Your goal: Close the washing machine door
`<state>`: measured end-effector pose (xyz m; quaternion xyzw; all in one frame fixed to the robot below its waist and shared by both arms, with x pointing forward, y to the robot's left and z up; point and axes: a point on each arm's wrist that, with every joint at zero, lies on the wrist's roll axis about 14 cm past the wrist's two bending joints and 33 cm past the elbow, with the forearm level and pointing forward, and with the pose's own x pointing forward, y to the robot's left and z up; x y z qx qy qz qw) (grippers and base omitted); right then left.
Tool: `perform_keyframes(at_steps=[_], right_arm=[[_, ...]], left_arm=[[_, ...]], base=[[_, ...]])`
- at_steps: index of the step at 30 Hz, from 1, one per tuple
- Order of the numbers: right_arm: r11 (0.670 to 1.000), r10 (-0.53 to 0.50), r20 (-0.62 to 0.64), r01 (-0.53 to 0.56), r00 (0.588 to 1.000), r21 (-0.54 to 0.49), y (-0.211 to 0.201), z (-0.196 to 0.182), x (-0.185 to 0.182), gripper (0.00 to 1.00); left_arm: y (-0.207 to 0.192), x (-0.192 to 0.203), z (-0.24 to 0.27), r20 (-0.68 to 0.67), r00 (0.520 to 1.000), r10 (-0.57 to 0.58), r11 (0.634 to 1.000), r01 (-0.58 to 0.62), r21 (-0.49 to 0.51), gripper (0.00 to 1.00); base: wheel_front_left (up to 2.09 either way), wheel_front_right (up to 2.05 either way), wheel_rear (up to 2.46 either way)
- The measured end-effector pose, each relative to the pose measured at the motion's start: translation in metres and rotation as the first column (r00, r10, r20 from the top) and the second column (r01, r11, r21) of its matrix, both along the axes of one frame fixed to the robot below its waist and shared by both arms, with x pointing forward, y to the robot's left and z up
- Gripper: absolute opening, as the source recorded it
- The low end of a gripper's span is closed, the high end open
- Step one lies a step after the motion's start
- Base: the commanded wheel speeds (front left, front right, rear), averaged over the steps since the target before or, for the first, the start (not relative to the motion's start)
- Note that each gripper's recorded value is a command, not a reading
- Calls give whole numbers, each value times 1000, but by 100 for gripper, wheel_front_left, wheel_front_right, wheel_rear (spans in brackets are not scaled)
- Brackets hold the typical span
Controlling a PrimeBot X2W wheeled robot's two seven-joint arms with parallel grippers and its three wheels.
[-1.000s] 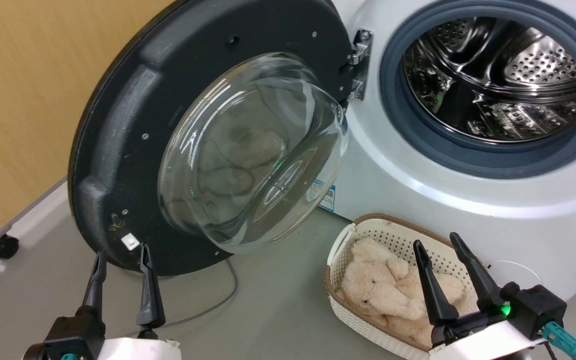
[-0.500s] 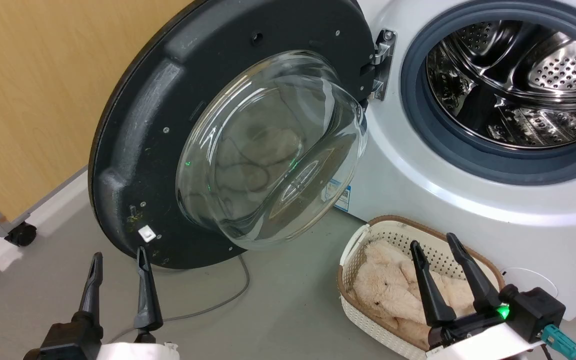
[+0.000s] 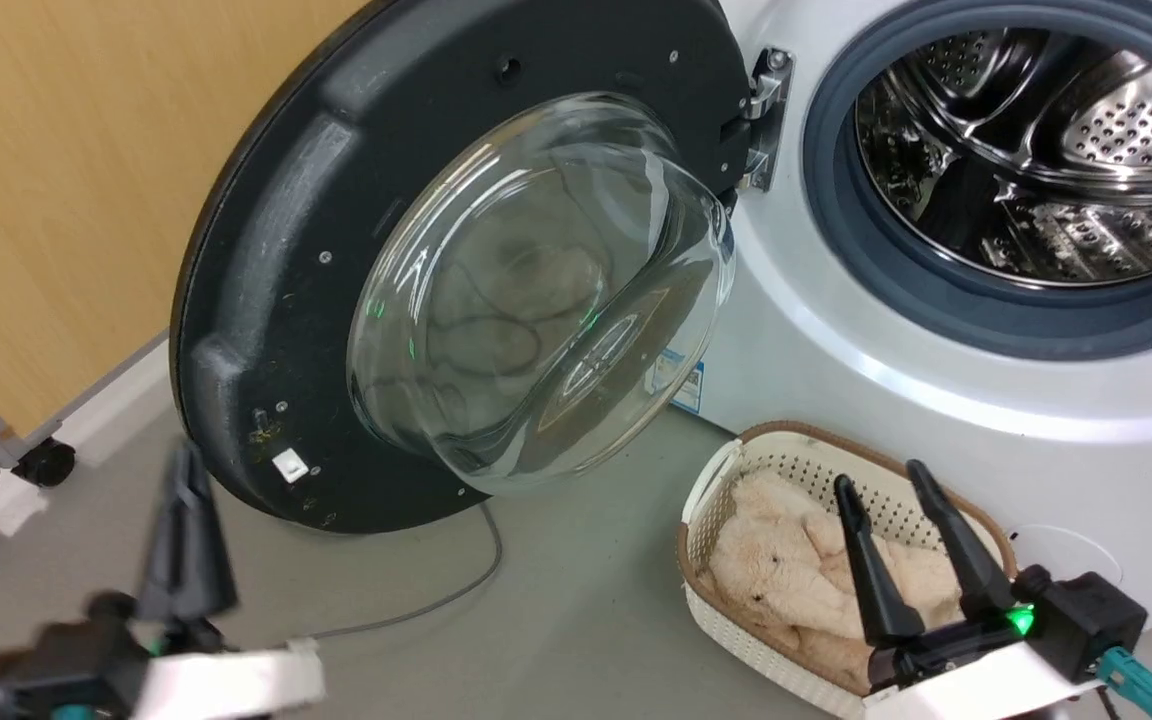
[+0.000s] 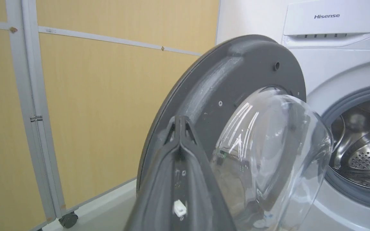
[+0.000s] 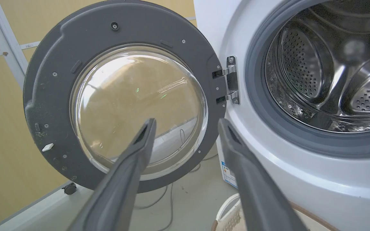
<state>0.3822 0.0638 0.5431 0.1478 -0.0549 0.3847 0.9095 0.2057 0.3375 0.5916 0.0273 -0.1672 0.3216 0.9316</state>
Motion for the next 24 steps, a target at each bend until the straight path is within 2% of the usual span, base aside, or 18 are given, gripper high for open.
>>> perform_keyframes(at_steps=[9, 12, 15, 20, 22, 24], right_arm=[[999, -48, -10, 48, 999, -3, -15, -8, 16, 100], [998, -56, -23, 56, 998, -14, -20, -17, 21, 100], [998, -66, -37, 65, 997, -24, -25, -25, 25, 100], [996, -86, -45, 85, 995, -31, -34, -32, 34, 100], [995, -95, -47, 93, 994, -34, -37, -34, 37, 100], [994, -103, -49, 101, 994, -38, -40, -36, 39, 100]], left_arm=[[48, 6, 60, 91, 996, 7, 988, -21, 153, 0], [70, 15, 70, 111, 994, 8, 989, -24, 148, 0], [94, 28, 62, 113, 994, 9, 997, -18, 76, 0], [136, 50, 50, 167, 985, 31, 991, -7, -137, 0], [151, 57, 38, 182, 982, 47, 964, 3, -267, 0], [161, 63, 17, 180, 982, 57, 907, 24, -420, 0]], base=[[0, 0, 0], [0, 0, 0], [0, 0, 0], [0, 0, 0], [0, 0, 0], [0, 0, 0]])
